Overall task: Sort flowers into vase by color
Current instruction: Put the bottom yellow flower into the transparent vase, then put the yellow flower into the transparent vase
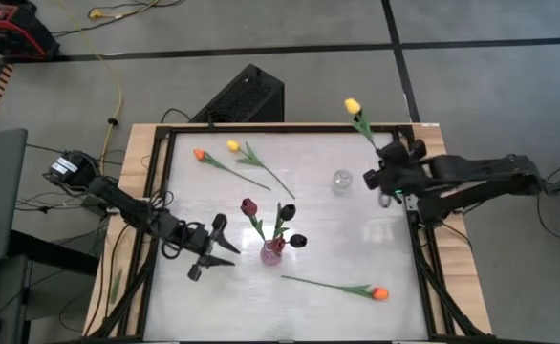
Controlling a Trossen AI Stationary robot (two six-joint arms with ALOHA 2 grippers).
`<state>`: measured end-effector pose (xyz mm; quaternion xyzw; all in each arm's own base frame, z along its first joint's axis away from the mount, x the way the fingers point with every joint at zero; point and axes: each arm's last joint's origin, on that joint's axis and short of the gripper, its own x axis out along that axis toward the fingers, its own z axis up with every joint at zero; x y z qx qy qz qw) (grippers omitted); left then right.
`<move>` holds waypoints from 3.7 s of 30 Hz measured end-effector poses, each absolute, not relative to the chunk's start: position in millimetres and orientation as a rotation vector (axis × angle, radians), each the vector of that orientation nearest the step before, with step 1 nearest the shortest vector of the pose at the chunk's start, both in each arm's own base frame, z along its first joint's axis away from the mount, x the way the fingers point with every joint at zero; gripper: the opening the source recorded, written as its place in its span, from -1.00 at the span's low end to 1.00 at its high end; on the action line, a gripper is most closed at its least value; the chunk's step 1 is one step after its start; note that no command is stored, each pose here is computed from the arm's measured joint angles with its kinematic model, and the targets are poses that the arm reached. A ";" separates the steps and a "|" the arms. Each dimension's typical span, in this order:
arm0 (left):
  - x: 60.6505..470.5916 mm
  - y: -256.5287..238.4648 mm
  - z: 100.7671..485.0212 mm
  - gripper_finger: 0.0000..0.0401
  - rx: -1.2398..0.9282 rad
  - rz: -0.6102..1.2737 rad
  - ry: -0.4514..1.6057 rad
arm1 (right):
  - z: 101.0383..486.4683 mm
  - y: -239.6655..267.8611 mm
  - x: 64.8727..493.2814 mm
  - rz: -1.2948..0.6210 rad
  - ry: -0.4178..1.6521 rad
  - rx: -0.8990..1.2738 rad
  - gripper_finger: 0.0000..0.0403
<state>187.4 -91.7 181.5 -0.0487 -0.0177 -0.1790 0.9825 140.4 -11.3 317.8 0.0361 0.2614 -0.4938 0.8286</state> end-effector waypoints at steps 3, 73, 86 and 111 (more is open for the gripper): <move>190.2 -92.4 185.0 -0.29 -0.120 -0.358 -0.038 | 321.5 -10.5 128.4 -0.951 0.385 0.101 -0.91; 219.1 -72.6 191.6 -0.29 -0.226 -0.306 0.156 | 175.4 -52.7 161.9 -0.643 -0.070 0.049 -0.42; 217.9 -72.7 184.7 -0.29 -0.225 -0.268 0.225 | 219.5 -40.6 167.9 -0.594 0.288 0.174 0.15; 232.6 108.9 185.1 -0.29 0.080 0.178 0.679 | 197.9 81.1 213.9 -0.228 0.588 0.404 0.16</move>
